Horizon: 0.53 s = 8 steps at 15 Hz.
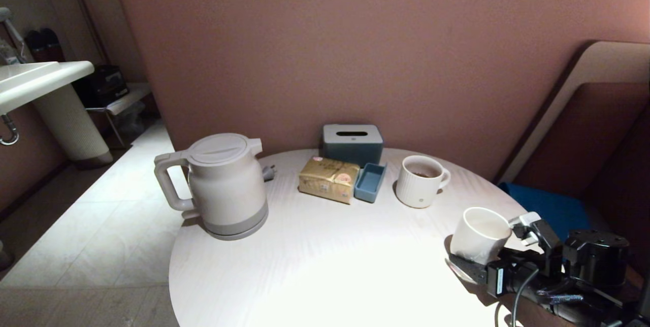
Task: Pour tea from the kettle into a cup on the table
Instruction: Put the cup down on the table
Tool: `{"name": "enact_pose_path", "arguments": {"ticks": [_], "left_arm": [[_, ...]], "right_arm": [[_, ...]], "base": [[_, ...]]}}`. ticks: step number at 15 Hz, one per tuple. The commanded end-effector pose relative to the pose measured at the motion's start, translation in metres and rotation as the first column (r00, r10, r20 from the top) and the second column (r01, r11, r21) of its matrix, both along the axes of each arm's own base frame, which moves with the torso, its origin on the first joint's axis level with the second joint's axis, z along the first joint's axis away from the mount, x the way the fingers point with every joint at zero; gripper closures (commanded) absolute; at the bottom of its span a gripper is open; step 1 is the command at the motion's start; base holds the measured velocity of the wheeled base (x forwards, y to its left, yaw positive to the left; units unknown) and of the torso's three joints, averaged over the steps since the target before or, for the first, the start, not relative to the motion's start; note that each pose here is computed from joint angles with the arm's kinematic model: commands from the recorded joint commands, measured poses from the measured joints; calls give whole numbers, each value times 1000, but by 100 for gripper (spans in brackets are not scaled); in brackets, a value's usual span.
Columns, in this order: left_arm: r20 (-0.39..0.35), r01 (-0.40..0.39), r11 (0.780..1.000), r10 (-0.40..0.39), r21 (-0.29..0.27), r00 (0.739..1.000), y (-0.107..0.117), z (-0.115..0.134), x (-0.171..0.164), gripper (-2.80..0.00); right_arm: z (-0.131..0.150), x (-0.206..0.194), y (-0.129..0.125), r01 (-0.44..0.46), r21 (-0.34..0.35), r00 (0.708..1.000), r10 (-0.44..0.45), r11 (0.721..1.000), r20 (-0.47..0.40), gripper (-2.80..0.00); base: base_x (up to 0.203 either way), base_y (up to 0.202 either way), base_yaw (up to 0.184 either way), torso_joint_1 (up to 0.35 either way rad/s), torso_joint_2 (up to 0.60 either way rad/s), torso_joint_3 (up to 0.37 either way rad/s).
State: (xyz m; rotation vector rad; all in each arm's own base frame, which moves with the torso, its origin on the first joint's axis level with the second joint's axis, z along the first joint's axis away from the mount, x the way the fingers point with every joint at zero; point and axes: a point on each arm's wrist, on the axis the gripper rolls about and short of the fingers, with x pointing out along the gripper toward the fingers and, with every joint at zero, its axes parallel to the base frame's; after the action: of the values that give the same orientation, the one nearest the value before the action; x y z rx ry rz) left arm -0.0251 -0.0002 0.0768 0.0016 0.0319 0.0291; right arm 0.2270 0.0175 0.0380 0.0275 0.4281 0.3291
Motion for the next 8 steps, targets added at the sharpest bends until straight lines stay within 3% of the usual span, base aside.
{"name": "enact_pose_path", "arguments": {"ticks": [1,5,8], "left_arm": [[-2,0,1000,0,0,1000,0,0,0,0],[-2,0,1000,0,0,1000,0,0,0,0],[-2,0,1000,0,0,1000,0,0,0,0]], "right_arm": [[7,1,0,-3,2,998,3,1000,62,-280],[17,-13,-1,2,29,997,-5,1000,73,-280],[36,-23,-1,0,65,990,-9,998,143,-280]], "base": [[0,0,0,0,0,0],[0,0,0,0,0,0],[0,0,0,0,0,0]]}}
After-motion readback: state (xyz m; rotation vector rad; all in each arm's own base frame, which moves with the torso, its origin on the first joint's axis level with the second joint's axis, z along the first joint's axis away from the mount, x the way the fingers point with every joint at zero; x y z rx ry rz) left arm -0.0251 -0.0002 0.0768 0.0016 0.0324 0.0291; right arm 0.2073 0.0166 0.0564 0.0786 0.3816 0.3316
